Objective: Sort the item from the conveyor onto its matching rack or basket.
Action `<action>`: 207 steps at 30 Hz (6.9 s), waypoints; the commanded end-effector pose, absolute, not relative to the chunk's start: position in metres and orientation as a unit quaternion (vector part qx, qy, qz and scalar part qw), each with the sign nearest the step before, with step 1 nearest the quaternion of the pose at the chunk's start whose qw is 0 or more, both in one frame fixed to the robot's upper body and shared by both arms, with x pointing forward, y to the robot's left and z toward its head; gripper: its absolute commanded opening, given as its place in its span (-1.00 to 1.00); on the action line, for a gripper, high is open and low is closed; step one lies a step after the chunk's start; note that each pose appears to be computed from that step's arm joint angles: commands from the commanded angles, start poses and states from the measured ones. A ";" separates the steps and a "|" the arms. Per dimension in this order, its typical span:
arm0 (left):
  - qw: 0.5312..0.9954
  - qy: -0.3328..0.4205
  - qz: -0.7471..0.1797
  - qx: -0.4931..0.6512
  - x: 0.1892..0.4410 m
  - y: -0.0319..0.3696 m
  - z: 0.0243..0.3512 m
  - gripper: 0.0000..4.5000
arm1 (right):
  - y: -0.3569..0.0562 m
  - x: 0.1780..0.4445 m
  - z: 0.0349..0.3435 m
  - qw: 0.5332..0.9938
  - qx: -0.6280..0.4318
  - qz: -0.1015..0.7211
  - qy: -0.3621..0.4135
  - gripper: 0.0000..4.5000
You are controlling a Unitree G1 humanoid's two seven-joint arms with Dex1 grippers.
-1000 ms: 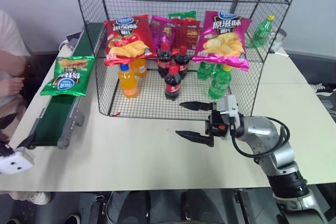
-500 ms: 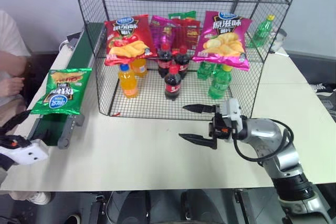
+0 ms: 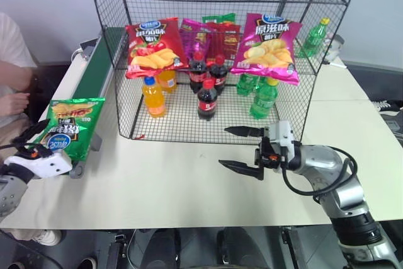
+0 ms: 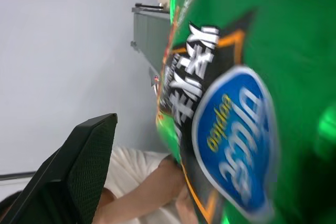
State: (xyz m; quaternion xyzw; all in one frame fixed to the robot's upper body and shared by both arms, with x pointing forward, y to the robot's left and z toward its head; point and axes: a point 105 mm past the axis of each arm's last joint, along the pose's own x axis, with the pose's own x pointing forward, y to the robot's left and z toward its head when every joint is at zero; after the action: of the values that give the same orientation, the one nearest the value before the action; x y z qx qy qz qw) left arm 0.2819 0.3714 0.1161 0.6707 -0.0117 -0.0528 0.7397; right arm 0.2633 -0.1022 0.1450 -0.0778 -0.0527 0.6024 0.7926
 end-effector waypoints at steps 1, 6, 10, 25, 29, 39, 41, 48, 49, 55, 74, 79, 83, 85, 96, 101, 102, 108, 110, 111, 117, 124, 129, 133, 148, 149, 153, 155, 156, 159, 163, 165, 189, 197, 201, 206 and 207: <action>0.743 -0.020 -0.066 0.666 0.287 0.364 0.116 1.00 | -0.102 0.261 0.160 0.791 -0.095 0.599 -0.084 0.96; 0.751 -0.012 -0.070 0.656 0.289 0.364 0.114 0.15 | -0.104 0.262 0.160 0.795 -0.099 0.592 -0.086 1.00; 0.753 -0.012 -0.066 0.654 0.289 0.365 0.115 -0.73 | -0.106 0.264 0.160 0.798 -0.100 0.587 -0.087 1.00; 0.869 -0.154 -0.114 0.456 0.262 0.316 0.203 -0.99 | -0.105 0.268 0.160 0.802 -0.093 0.584 -0.090 1.00; 0.905 -0.169 -0.210 0.330 0.241 0.289 0.221 -0.99 | -0.103 0.269 0.159 0.798 -0.088 0.589 -0.088 1.00; 0.929 -0.071 -0.353 0.086 0.190 0.266 0.223 -0.99 | -0.104 0.276 0.165 0.787 -0.056 0.609 -0.079 1.00; 0.907 -0.059 -0.416 0.035 0.183 0.229 0.215 -0.99 | -0.103 0.270 0.168 0.778 -0.018 0.625 -0.062 1.00; 0.813 -0.036 -0.571 -0.110 0.175 0.154 0.212 -0.99 | -0.105 0.247 0.176 0.726 0.079 0.683 0.011 1.00; 0.799 -0.027 -0.588 -0.125 0.174 0.149 0.211 -0.99 | -0.106 0.246 0.177 0.722 0.091 0.685 0.021 1.00; 0.753 -0.031 -0.638 -0.159 0.188 0.138 0.218 -0.99 | -0.115 0.237 0.180 0.706 0.157 0.688 0.058 1.00; 0.712 -0.052 -0.672 -0.198 0.219 0.111 0.211 -0.99 | -0.085 0.208 0.174 0.656 0.152 0.735 0.082 1.00; 0.715 -0.046 -0.669 -0.196 0.215 0.110 0.204 -0.99 | -0.085 0.210 0.178 0.653 0.174 0.733 0.076 1.00; 0.720 -0.049 -0.665 -0.192 0.215 0.111 0.202 -0.99 | -0.083 0.208 0.176 0.647 0.185 0.735 0.083 1.00; 0.723 -0.054 -0.661 -0.193 0.216 0.110 0.202 -1.00 | -0.082 0.209 0.172 0.649 0.182 0.733 0.089 0.76; 0.745 -0.054 -0.640 -0.182 0.224 0.113 0.198 -1.00 | -0.083 0.213 0.162 0.658 0.162 0.730 0.093 -0.87; 0.754 -0.042 -0.636 -0.158 0.225 0.121 0.190 -0.76 | -0.084 0.215 0.160 0.669 0.147 0.723 0.088 -0.87; 0.762 -0.044 -0.628 -0.153 0.227 0.124 0.189 -0.64 | -0.084 0.216 0.159 0.672 0.146 0.721 0.088 -0.87; 0.793 -0.043 -0.594 -0.126 0.231 0.146 0.185 0.62 | -0.088 0.226 0.161 0.712 0.095 0.694 0.055 -0.87; 0.808 -0.043 -0.576 -0.114 0.230 0.154 0.183 1.00 | -0.090 0.229 0.158 0.727 0.037 0.685 0.033 -0.87; 0.813 -0.042 -0.568 -0.120 0.230 0.158 0.183 1.00 | -0.090 0.231 0.159 0.737 0.006 0.676 0.011 -0.87; 0.860 -0.057 -0.498 -0.095 0.232 0.184 0.184 1.00 | -0.093 0.253 0.193 0.792 -0.139 0.573 -0.160 -0.87; 0.895 -0.073 -0.432 -0.083 0.239 0.198 0.181 1.00 | -0.086 0.251 0.222 0.748 -0.322 0.501 -0.293 -0.87; 0.890 -0.093 -0.437 -0.086 0.241 0.175 0.183 1.00 | -0.094 0.285 0.255 0.739 -0.449 0.343 -0.366 -0.87; 0.895 -0.102 -0.428 -0.074 0.247 0.174 0.184 1.00 | -0.093 0.295 0.273 0.722 -0.488 0.276 -0.405 -0.87; 0.900 -0.120 -0.412 -0.081 0.259 0.162 0.183 1.00 | -0.111 0.377 0.281 0.729 -0.590 0.123 -0.324 -0.87; 0.901 -0.121 -0.410 -0.079 0.260 0.161 0.182 1.00 | -0.114 0.384 0.280 0.739 -0.587 0.113 -0.312 -0.87; 0.902 -0.117 -0.408 -0.080 0.259 0.158 0.178 1.00 | -0.119 0.401 0.277 0.748 -0.595 0.094 -0.279 -0.87; 0.903 -0.116 -0.406 -0.080 0.259 0.157 0.177 1.00 | -0.122 0.411 0.274 0.762 -0.589 0.084 -0.256 -0.87; 0.903 -0.117 -0.405 -0.080 0.259 0.156 0.177 1.00 | -0.123 0.413 0.273 0.767 -0.586 0.081 -0.251 -0.87; 0.905 -0.119 -0.400 -0.085 0.260 0.156 0.176 1.00 | -0.122 0.420 0.271 0.770 -0.587 0.075 -0.236 -0.87; 0.906 -0.119 -0.398 -0.085 0.261 0.154 0.175 1.00 | -0.116 0.426 0.273 0.780 -0.577 0.072 -0.231 -0.87; 0.906 -0.118 -0.396 -0.086 0.261 0.154 0.174 1.00 | -0.116 0.429 0.273 0.792 -0.563 0.072 -0.224 -0.87; 0.910 -0.117 -0.388 -0.084 0.261 0.148 0.169 1.00 | -0.092 0.434 0.259 0.811 -0.535 0.134 -0.197 0.81; 0.911 -0.113 -0.389 -0.082 0.260 0.145 0.166 1.00 | -0.067 0.414 0.266 0.825 -0.481 0.195 -0.222 0.98; 0.910 -0.110 -0.392 -0.081 0.260 0.143 0.165 1.00 | -0.062 0.410 0.267 0.836 -0.455 0.212 -0.221 0.98; 0.911 -0.111 -0.390 -0.079 0.261 0.142 0.165 1.00 | -0.061 0.409 0.272 0.821 -0.476 0.216 -0.230 0.98; 0.911 -0.110 -0.390 -0.079 0.261 0.142 0.165 1.00 | -0.064 0.409 0.272 0.818 -0.482 0.212 -0.230 0.98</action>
State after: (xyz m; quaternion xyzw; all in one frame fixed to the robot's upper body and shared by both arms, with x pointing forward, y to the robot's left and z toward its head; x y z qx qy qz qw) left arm 0.2639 0.1467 0.1576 -0.0848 -0.0941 -0.3829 0.9150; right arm 0.4126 -0.0641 0.2606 -0.4654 -0.2097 0.2182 0.8318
